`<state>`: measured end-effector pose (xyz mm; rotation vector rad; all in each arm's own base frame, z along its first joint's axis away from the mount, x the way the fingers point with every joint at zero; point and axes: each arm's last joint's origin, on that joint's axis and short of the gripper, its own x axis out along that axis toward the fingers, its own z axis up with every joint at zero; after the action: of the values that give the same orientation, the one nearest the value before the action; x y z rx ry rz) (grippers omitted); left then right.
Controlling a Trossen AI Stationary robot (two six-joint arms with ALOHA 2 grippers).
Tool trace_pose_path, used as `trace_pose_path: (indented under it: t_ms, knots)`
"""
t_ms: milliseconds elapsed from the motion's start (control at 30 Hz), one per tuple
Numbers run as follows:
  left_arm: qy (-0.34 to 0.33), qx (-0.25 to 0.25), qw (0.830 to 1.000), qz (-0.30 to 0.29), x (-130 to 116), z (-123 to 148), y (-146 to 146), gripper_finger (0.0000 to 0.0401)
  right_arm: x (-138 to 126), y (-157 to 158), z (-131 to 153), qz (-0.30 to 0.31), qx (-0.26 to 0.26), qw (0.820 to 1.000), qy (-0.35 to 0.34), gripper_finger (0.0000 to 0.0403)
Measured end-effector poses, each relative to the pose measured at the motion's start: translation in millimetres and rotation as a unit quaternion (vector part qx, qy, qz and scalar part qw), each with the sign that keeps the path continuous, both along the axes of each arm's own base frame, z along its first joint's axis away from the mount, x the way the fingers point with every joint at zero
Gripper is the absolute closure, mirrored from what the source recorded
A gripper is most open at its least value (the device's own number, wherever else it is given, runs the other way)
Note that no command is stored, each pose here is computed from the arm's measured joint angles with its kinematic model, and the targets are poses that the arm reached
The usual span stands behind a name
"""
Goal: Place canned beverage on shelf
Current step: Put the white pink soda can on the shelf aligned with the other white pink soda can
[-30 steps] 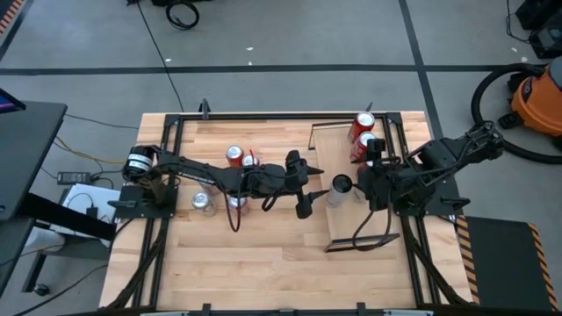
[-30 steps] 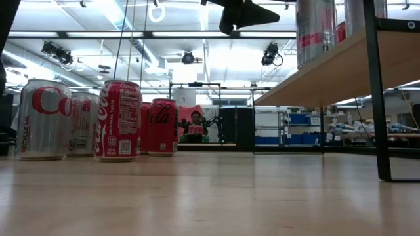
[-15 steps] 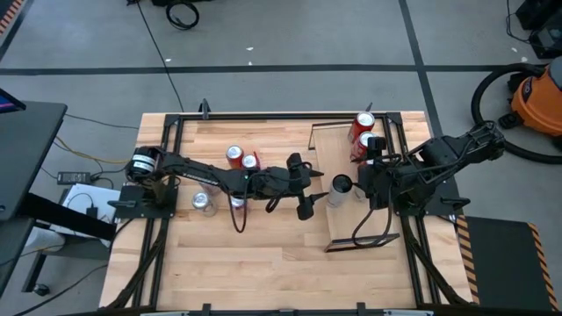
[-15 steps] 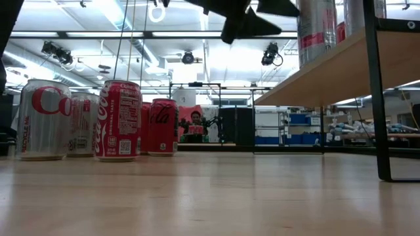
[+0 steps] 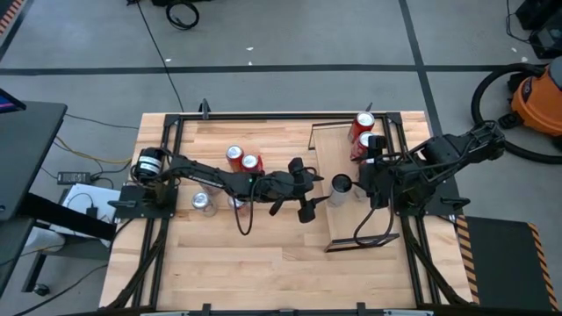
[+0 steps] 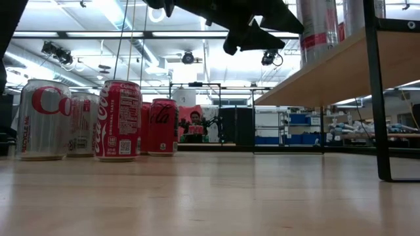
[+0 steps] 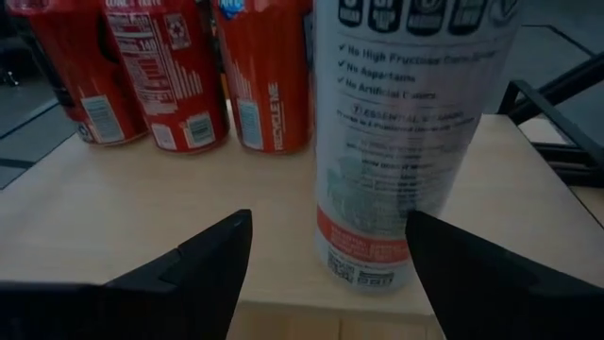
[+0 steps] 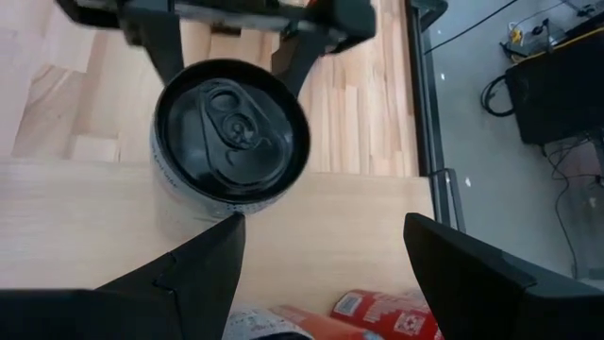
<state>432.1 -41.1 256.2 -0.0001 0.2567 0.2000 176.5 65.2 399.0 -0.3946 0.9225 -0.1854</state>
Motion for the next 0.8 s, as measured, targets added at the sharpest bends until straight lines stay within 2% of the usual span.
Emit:
trace_pose_path:
  t_ms: [567,800]
  knots:
    - [-0.013,0.007,1.0,-0.002,0.7,2.7,-0.1,0.0109,-8.6,-3.5,2.5,0.004,0.006,1.0,0.007,0.0103]
    - [-0.016,0.007,1.0,-0.002,0.8,3.3,0.1,0.0109,-13.3,-6.0,20.5,0.006,0.01,1.0,-0.024,0.0103]
